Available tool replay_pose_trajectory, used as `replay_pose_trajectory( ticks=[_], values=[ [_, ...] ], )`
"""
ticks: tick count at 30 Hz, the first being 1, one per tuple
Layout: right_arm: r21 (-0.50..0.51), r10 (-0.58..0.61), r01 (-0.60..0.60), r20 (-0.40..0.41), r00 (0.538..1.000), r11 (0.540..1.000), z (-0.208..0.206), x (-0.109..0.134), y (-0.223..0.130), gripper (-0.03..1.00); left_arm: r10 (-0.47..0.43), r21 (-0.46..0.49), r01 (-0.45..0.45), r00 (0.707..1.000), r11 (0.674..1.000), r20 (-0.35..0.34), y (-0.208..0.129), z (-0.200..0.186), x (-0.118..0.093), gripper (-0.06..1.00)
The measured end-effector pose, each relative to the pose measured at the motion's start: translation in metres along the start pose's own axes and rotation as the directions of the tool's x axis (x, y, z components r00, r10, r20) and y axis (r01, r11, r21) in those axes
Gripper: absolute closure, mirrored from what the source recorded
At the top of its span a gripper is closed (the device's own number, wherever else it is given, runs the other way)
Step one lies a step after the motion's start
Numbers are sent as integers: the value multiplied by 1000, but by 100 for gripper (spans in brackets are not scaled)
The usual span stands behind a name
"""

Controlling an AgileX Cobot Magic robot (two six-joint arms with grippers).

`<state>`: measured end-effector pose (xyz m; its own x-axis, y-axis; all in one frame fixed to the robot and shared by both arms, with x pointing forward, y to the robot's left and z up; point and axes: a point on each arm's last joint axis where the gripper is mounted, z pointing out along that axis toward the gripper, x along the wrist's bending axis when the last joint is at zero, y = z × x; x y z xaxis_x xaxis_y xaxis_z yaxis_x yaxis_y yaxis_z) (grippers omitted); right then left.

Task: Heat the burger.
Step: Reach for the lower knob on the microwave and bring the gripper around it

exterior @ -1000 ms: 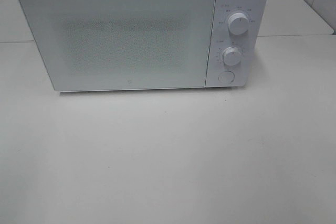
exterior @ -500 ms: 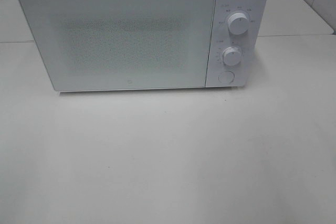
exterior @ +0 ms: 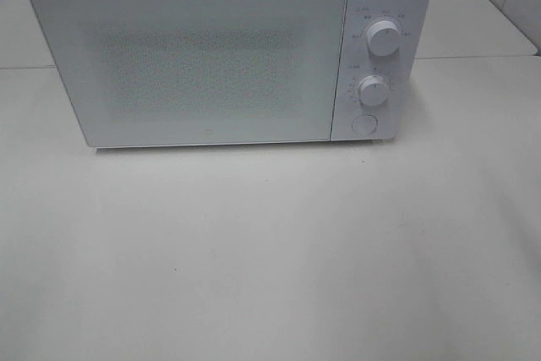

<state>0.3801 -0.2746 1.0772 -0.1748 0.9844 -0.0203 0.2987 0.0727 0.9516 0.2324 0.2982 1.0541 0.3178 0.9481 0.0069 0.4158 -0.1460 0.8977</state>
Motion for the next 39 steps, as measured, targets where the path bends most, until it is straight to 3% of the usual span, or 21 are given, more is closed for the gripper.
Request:
replay_pose_trajectory(
  ticks=[17, 30, 35, 39],
  values=[
    [-25, 1, -1, 7, 1000, 1000, 91, -1, -14, 30, 0, 0, 0, 1000, 1000, 0, 0, 0, 0, 94],
    [-52, -1, 1, 11, 1000, 999, 147, 0, -45, 30, 0, 0, 0, 1000, 1000, 0, 0, 0, 0, 94],
    [-45, -16, 15, -29, 999, 999, 157, 12, -56, 30, 0, 0, 0, 1000, 1000, 0, 0, 0, 0, 94],
    [-49, -16, 12, -95, 995, 999, 165, 38, -66, 30, 0, 0, 0, 1000, 1000, 0, 0, 0, 0, 94]
  ],
)
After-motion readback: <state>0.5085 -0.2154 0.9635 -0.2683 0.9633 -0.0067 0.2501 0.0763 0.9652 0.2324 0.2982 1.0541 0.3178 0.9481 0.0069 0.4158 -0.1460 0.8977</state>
